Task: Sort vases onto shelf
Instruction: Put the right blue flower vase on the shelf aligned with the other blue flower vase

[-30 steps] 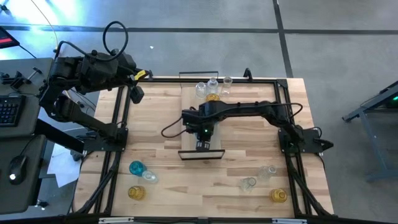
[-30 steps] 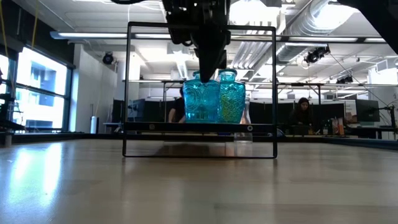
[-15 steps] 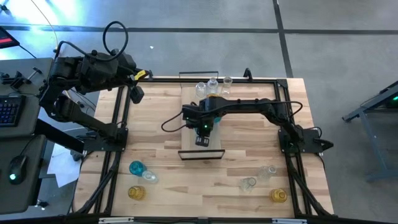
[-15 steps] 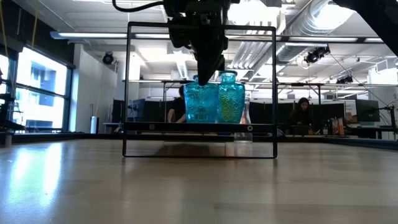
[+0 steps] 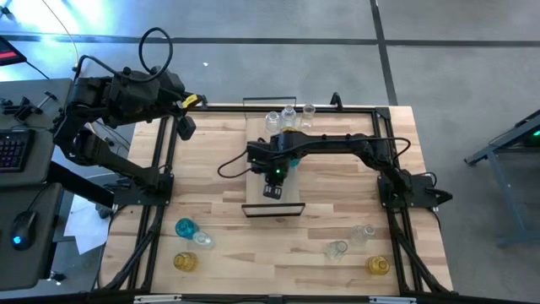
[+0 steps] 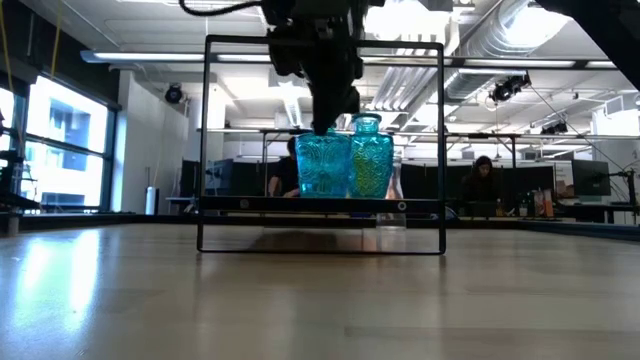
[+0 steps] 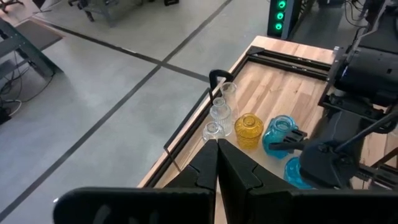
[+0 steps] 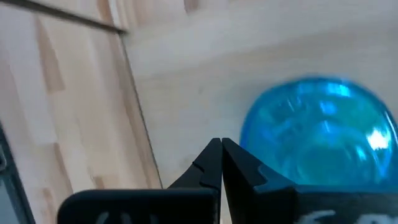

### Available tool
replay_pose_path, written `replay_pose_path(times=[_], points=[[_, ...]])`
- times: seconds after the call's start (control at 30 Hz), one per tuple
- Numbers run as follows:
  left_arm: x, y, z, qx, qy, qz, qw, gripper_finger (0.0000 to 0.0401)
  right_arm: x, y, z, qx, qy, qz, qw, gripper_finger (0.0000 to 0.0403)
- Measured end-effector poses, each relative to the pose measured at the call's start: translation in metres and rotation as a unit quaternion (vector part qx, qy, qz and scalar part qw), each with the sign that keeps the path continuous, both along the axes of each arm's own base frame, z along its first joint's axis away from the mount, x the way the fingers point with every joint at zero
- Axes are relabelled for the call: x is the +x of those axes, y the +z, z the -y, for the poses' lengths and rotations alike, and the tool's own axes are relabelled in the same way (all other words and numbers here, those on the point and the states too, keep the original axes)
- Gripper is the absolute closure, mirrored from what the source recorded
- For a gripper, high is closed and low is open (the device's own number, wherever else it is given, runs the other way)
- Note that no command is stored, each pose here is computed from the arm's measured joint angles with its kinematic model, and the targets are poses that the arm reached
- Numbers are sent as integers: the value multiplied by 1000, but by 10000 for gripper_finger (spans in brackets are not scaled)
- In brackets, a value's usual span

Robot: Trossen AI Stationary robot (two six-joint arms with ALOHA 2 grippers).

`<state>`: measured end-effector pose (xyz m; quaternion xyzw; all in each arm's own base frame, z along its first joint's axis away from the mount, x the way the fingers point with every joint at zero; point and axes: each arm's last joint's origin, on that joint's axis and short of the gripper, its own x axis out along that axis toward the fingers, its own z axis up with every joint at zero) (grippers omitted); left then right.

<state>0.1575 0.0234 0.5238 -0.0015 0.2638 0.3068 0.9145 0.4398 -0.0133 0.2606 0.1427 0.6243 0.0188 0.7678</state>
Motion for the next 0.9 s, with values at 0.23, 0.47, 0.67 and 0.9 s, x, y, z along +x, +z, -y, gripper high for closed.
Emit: replay_pose_path(times=[0.23,0.47,0.67,0.9], points=[[0,0,0,-5,4,4,1000,400,-7,-1,-21,-4,24,-38,999,403],[0,0,0,-5,4,4,1000,400,-11,-2,-14,-55,8,-61,997,403],[1,-1,1,-20,-18,5,1000,400,-16,-3,-8,-84,5,-85,993,403],[1,-1,1,-21,-19,4,1000,400,-12,-3,-7,-102,0,-68,992,403]])
